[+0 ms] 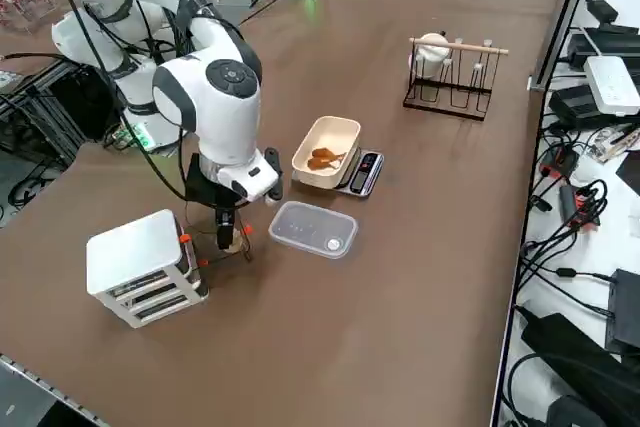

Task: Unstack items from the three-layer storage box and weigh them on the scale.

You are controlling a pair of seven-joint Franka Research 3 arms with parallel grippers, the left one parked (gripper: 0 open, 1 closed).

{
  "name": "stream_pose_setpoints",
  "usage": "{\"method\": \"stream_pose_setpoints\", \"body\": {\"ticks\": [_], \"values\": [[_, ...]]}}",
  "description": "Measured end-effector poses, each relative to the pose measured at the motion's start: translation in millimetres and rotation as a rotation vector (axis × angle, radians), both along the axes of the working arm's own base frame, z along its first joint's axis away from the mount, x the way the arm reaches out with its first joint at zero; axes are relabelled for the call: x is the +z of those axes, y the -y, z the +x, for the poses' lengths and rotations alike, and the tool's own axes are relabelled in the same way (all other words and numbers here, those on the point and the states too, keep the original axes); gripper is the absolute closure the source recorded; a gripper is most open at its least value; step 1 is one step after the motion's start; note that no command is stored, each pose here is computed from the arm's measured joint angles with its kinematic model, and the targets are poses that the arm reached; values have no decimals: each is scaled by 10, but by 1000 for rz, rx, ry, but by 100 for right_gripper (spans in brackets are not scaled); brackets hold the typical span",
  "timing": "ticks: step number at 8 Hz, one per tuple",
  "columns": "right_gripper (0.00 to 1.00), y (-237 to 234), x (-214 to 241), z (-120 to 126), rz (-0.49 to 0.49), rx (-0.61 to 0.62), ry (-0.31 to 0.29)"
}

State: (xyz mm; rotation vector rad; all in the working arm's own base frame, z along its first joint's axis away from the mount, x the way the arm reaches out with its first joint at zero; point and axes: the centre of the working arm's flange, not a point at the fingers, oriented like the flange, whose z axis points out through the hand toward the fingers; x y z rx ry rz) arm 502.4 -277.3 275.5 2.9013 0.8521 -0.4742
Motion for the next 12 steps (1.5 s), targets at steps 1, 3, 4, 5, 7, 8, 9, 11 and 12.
{"method": "stream_pose_setpoints", "body": {"ticks": [1, 3, 4, 5, 7, 8, 9, 11, 12], "values": [[21, -9, -36, -11, 0, 4, 12], [19, -3, -119, -63, 4, 4, 22], [19, -1, -134, -72, 5, 3, 24], [19, -1, -140, -69, 4, 5, 30], [19, -5, -175, -54, 2, 9, 45], [19, -8, -204, -47, 3, 11, 52], [19, -10, -250, -50, 6, 12, 50], [19, -15, -336, -68, 9, 13, 58], [19, -22, -367, -91, 11, 13, 59]]}}
